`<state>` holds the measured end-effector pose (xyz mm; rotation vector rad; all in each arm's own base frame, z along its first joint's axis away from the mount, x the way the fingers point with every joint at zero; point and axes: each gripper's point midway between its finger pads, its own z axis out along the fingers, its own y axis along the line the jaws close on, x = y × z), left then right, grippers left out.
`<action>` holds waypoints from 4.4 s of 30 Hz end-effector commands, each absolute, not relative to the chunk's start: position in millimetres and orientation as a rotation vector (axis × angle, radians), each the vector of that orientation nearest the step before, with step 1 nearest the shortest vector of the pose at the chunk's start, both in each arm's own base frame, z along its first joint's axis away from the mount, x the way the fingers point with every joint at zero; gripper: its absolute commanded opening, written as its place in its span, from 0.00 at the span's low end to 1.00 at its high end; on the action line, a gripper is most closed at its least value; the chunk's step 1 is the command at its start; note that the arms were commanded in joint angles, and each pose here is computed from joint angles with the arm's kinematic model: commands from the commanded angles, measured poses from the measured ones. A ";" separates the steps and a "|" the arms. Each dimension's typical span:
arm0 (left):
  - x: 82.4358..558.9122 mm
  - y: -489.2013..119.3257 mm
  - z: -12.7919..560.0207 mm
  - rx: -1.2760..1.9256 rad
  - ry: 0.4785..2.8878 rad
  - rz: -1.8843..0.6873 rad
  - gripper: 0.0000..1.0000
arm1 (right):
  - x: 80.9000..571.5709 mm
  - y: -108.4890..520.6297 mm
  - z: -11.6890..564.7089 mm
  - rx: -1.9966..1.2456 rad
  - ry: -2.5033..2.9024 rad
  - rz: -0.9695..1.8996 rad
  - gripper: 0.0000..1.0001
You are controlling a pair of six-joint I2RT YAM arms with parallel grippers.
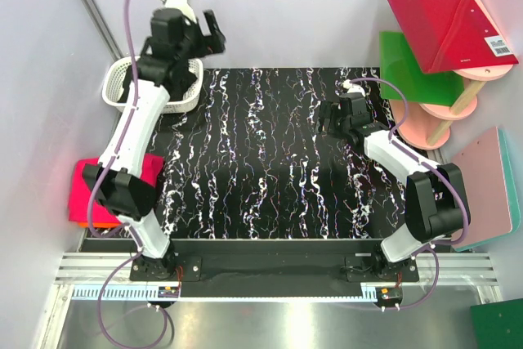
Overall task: Fold and stack the t-shirts
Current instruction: Grab crumpled tshirt from bin with the left arm, then move the tshirt to the center of the board, then flatten out the tshirt
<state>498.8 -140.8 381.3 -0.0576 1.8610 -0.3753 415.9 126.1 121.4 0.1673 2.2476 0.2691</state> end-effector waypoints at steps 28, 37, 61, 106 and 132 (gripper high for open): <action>618.3 86.3 180.6 -0.501 2.171 0.142 0.99 | 415.8 130.0 116.9 0.152 2.261 0.272 1.00; 612.8 79.1 113.4 -0.456 2.336 0.135 0.99 | 418.7 136.6 110.4 0.132 2.284 0.303 1.00; 574.0 -43.8 389.7 -0.165 1.830 -0.194 0.00 | 415.1 142.0 97.1 0.131 2.320 0.332 0.99; 387.5 -216.5 100.6 -0.005 2.558 -0.393 0.99 | 402.3 171.1 126.1 0.029 2.210 0.569 0.97; 366.3 -181.2 92.2 -0.002 2.580 -0.269 0.97 | 403.5 295.5 97.8 -0.315 2.343 0.712 0.00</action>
